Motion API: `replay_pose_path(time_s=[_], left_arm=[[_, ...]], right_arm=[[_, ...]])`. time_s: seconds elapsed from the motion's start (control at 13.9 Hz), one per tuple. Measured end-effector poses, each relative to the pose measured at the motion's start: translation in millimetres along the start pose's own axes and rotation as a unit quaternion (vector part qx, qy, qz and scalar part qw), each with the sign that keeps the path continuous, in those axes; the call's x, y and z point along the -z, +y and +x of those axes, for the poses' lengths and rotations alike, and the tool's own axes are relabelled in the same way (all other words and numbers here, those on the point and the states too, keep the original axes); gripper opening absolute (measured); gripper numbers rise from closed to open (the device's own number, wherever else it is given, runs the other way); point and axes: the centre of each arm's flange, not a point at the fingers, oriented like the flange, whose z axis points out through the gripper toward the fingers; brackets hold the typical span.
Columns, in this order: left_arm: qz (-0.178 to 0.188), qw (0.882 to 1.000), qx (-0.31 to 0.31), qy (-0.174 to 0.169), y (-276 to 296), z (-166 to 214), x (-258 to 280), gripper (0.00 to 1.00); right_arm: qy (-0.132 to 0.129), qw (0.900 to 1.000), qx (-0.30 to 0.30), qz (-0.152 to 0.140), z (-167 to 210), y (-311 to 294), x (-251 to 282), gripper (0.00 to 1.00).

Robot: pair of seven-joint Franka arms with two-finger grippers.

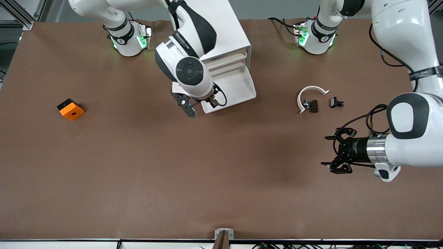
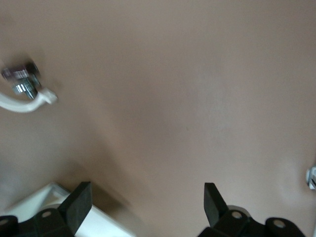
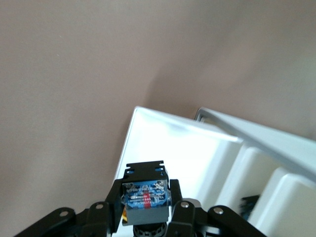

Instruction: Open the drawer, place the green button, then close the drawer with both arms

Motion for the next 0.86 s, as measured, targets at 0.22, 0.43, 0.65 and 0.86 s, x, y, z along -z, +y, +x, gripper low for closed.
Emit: replay_pose_path(time_s=[0.22, 0.43, 0.65, 0.86], left_arm=[[0.037, 0.991, -0.082, 0.099, -9.8, -3.1, 16.0, 1.0], [0.051, 0.97, -0.191, 0.142, -17.8, -23.9, 42.5, 1.0], [0.046, 0.945, -0.287, 0.148, -37.4, -17.5, 82.6, 1.0], [0.07, 0.913, -0.371, 0.152, -59.1, 3.5, 98.5, 1.0]], right_arm=[[0.007, 0.999, -0.05, -0.02, -9.7, -4.0, -32.4, 0.41], [0.014, 0.997, -0.055, -0.042, -18.4, 0.8, -58.7, 0.41], [0.019, 0.997, -0.059, -0.046, -29.8, -0.6, -80.1, 0.41], [0.024, 0.996, -0.06, -0.054, -36.0, -5.8, -109.7, 0.41]])
